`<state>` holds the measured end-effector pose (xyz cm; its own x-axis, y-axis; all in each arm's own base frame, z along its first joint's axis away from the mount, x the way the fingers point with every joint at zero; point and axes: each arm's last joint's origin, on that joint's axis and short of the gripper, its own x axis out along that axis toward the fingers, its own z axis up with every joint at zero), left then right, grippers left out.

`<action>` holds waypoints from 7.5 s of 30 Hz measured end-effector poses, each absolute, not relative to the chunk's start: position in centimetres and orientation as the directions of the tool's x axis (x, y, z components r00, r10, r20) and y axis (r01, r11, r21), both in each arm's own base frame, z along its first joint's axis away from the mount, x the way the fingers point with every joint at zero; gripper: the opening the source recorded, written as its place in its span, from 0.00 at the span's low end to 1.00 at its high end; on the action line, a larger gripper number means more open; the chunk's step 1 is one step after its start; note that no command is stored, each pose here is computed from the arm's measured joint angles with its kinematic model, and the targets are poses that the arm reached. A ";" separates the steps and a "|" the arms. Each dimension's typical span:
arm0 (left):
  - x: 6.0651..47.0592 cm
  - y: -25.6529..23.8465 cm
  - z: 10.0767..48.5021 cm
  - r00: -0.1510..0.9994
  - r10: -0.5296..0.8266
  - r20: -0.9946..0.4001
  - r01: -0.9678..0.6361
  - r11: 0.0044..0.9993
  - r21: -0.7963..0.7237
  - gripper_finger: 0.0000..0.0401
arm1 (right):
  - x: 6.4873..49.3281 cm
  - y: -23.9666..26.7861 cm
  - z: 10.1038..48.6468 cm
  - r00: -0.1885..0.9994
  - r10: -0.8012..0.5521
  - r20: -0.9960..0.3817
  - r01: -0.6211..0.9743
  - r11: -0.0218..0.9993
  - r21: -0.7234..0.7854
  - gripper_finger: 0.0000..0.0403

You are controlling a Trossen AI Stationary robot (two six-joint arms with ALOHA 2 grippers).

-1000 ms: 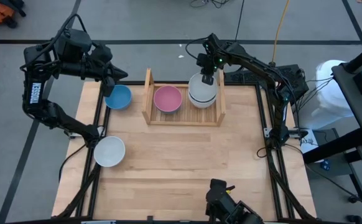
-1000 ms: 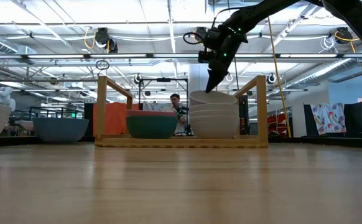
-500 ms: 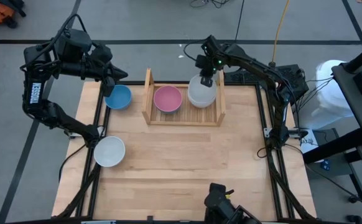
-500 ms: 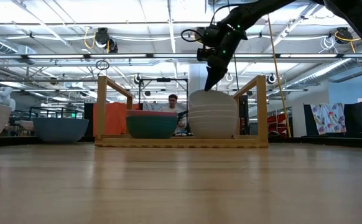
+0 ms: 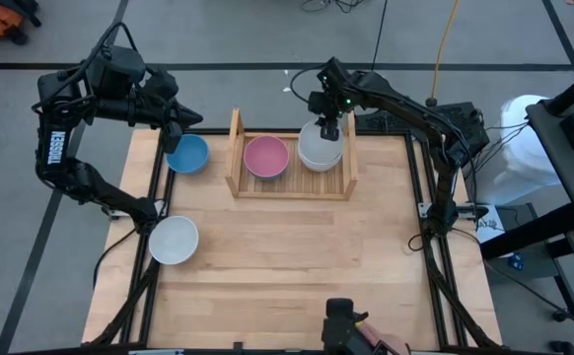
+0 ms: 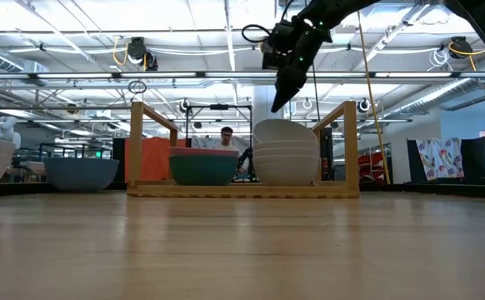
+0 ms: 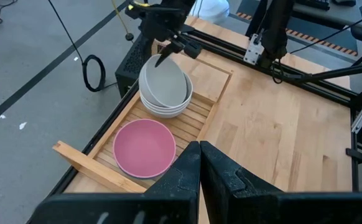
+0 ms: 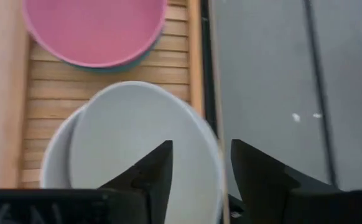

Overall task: Place and stack bowls onto a shelf
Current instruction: Stack the bottom right white bowl on top of the other white bowl on the shelf, then stack the white bowl on top of the pink bowl on the shelf

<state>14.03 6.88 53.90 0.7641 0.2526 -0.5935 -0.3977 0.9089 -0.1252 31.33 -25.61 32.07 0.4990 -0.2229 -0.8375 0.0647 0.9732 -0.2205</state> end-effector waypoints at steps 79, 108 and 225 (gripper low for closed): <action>15.8 8.4 51.2 0.622 0.340 -0.705 -0.480 0.877 -0.001 0.05 | 24.2 -15.5 41.7 0.708 -0.430 -0.561 0.173 0.875 -0.452 0.00; 16.5 7.4 39.8 0.363 -0.027 -0.931 -0.362 0.917 -0.168 0.14 | 19.1 -12.2 44.6 0.729 -0.440 -0.524 0.295 0.893 -0.339 0.00; 17.4 -5.5 21.2 -0.061 0.029 -0.998 0.742 0.670 -0.026 0.18 | 19.3 -12.4 45.0 0.750 -0.453 -0.481 0.271 0.875 -0.402 0.00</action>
